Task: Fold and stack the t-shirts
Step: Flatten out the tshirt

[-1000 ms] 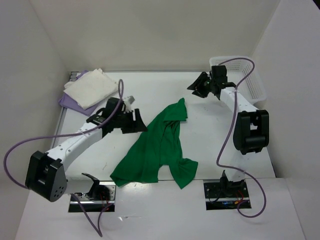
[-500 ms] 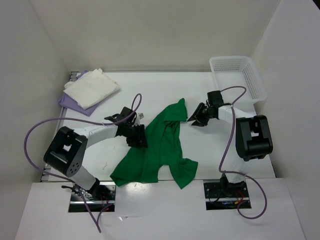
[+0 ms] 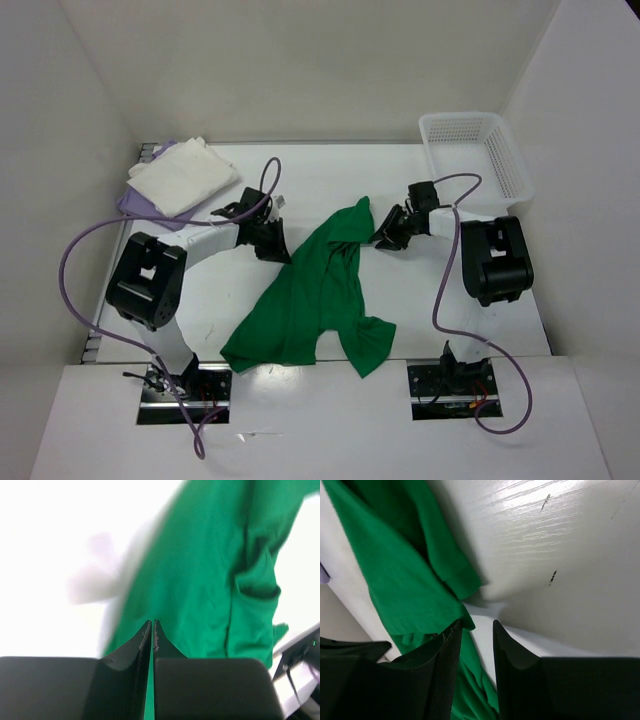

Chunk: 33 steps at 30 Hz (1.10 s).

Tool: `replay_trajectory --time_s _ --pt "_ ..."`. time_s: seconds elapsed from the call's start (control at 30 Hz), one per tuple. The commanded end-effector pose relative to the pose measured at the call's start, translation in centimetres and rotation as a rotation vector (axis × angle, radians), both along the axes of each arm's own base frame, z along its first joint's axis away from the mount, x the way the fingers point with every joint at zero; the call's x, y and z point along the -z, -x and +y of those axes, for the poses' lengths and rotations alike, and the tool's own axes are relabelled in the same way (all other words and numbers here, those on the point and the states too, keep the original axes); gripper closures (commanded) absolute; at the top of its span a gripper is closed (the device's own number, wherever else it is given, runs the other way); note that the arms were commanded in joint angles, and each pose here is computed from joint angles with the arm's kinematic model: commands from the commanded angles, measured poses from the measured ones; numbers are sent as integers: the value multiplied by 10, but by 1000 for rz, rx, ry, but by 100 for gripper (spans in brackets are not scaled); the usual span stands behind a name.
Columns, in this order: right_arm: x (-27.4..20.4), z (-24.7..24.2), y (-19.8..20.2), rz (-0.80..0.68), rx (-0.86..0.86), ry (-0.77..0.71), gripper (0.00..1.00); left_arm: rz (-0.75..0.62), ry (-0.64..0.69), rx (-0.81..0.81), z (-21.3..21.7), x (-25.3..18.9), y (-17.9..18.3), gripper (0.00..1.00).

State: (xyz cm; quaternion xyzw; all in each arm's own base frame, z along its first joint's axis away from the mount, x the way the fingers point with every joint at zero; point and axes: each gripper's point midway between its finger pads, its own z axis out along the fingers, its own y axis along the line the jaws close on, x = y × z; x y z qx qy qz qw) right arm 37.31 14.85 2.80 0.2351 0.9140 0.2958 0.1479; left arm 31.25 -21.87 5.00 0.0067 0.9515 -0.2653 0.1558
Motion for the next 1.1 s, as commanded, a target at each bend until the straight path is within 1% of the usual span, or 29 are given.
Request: replay_trajectory --time_s 0.0,0.07,0.13,0.17,0.23,0.27,0.33,0.37,0.4,0.47,0.5,0.57,0.6,0.63,0.73,0.77,0.8,0.83,0.87,0.9,0.93,0.97,1.0,1.03,1.07 --pt "-12 8 -25 -84 -12 -19 64 -58 -23 1 7 -2 -27 92" --pt "-11 10 -27 -80 -17 -26 65 -70 -24 -1 7 -3 -39 94" --pt "-11 9 -32 -92 -12 -20 71 -65 -26 -10 8 -1 -49 95" --pt "-15 10 -36 -104 -12 -21 74 -48 -15 -1 5 -1 -47 95" --pt "-19 10 -39 -115 -12 -23 75 -40 37 29 -4 -8 -44 89" --pt "-19 10 -39 -110 -5 -27 75 -29 53 40 -5 -7 -37 74" --pt "-19 10 -39 -110 -5 -27 76 -36 80 54 -6 -16 -29 53" --pt "-19 10 -39 -110 -5 -27 76 -38 85 66 -6 -17 -25 45" --pt "-15 12 -38 -98 -12 -35 74 -16 96 75 -5 -17 -14 33" --pt "-12 13 -36 -88 -18 -43 68 15 82 81 0 -9 -1 27" --pt "-11 13 -33 -74 -17 -41 61 38 75 80 2 -5 5 24" --pt "-11 13 -33 -79 -24 -37 61 42 56 71 8 -4 11 24" --pt "-14 13 -34 -88 -24 -38 61 64 41 66 12 4 18 24" --pt "-13 13 -32 -77 -24 -37 64 63 41 66 12 4 21 24" --pt "-13 14 -29 -65 -31 -46 64 69 50 71 12 9 25 30" --pt "-13 15 -26 -55 -37 -55 67 88 48 63 14 13 30 40" --pt "-11 15 -23 -46 -37 -54 71 77 52 64 13 12 28 47" --pt "-12 16 -24 -55 -42 -63 79 89 59 69 12 16 31 55" --pt "-16 17 -25 -59 -36 -68 82 89 59 69 12 16 31 70" --pt "-16 17 -25 -60 -36 -68 86 80 50 51 13 17 27 76" --pt "-21 17 -26 -70 -36 -69 94 66 45 47 13 17 23 81" --pt "-18 15 -24 -55 -29 -57 96 61 33 40 15 18 22 85" --pt "-25 15 -26 -68 -29 -59 98 42 27 34 14 15 13 92" --pt "-33 15 -27 -88 -36 -57 100 22 4 10 16 16 3 96" --pt "-34 14 -23 -73 -36 -55 100 -1 -1 3 16 11 -4 99"
